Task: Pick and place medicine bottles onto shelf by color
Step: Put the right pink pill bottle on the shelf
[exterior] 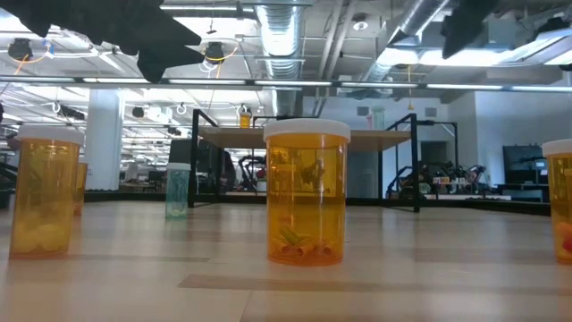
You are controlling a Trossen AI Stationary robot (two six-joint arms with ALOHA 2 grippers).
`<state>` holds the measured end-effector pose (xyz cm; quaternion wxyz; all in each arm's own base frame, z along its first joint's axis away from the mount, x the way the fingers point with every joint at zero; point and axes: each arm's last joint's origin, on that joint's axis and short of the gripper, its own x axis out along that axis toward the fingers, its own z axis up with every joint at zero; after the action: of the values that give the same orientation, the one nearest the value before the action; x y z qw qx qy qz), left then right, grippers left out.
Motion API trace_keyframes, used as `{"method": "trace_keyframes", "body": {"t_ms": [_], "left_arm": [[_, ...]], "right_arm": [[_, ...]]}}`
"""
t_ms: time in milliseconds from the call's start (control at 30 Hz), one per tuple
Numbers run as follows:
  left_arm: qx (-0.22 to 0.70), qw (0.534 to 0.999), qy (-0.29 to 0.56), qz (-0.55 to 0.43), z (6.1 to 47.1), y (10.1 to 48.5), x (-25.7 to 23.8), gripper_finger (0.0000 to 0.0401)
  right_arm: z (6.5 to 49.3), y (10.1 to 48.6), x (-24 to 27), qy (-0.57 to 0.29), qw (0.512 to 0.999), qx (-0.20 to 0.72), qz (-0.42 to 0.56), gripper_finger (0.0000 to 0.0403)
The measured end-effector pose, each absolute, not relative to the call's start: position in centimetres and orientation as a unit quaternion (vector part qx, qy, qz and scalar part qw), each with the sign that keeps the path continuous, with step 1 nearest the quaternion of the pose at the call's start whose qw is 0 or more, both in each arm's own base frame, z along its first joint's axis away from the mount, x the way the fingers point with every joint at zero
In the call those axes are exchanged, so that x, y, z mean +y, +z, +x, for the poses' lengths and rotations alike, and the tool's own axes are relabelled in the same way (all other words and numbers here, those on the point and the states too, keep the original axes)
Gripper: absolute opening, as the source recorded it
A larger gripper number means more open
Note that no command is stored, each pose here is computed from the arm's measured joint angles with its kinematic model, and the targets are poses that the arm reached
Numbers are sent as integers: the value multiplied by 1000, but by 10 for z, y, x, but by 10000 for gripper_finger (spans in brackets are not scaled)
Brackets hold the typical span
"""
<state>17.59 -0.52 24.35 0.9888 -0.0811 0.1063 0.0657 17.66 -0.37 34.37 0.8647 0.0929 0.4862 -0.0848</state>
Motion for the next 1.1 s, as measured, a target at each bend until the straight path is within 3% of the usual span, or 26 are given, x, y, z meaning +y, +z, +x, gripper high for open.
{"method": "trace_keyframes", "body": {"t_ms": [500, 1100], "left_arm": [[106, 989, 66, -84, 176, 243, -5, 171], [106, 989, 66, -83, 176, 243, -5, 171]], "right_arm": [[163, 257, 47, -140, 741, 639, 155, 222], [152, 213, 59, -176, 719, 645, 189, 231]]}}
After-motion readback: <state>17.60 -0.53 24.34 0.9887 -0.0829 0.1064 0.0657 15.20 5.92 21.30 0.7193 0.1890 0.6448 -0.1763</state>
